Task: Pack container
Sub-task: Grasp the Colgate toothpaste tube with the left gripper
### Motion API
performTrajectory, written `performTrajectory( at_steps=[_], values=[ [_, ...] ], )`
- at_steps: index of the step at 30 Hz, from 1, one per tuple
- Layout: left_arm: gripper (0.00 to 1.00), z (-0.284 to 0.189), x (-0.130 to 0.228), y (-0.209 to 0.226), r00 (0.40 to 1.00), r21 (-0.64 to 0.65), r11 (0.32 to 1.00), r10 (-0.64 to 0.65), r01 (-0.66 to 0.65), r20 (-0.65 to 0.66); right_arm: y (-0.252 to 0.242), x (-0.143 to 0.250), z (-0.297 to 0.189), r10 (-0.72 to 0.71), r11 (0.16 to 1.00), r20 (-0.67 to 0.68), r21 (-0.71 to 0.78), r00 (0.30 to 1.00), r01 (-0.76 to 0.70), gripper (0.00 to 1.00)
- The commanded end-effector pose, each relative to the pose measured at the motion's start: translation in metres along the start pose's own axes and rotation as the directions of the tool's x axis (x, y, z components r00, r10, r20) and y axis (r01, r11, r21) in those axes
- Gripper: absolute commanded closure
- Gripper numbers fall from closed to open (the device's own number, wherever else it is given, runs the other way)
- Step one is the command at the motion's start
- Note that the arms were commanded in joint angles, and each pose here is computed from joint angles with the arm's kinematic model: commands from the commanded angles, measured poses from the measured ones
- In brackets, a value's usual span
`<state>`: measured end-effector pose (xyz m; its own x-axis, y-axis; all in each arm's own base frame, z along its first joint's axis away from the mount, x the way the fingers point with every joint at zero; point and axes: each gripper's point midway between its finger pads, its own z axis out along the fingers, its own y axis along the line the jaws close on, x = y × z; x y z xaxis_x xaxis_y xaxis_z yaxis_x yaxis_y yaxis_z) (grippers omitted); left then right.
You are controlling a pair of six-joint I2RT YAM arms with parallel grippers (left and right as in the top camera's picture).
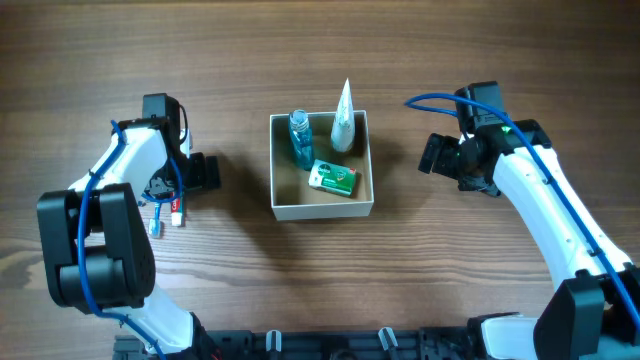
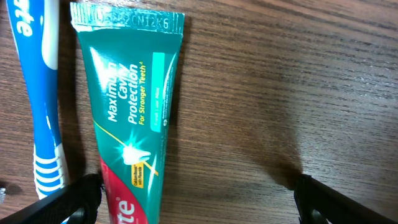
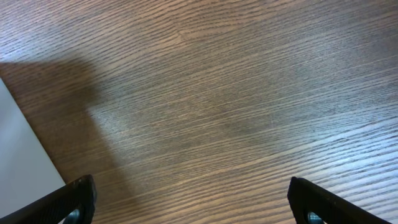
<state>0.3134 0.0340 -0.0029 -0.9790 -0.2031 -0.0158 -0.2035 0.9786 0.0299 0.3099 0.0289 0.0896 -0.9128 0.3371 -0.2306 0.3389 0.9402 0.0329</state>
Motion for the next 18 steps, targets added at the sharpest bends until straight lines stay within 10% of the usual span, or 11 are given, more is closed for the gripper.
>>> performTrajectory(
  at_steps=[1,8,18],
  values=[
    [0.00,0.006,-0.003,-0.004,1.000,0.027,1.000,0.010,-0.010,-0.013,-0.002,0.005,0.005,-0.007,1.000,-0.023,0.005,1.000,0.007,0.00],
    [0.03,0.017,0.004,-0.004,0.998,0.029,1.000,0.008,-0.006,-0.056,-0.002,0.006,0.005,-0.006,1.000,-0.025,0.006,1.000,0.006,0.00],
    [0.51,0.014,0.027,0.000,0.988,0.007,1.000,0.010,-0.009,-0.153,-0.002,0.005,0.005,-0.006,1.000,-0.024,0.005,1.000,0.006,0.00]
  ],
)
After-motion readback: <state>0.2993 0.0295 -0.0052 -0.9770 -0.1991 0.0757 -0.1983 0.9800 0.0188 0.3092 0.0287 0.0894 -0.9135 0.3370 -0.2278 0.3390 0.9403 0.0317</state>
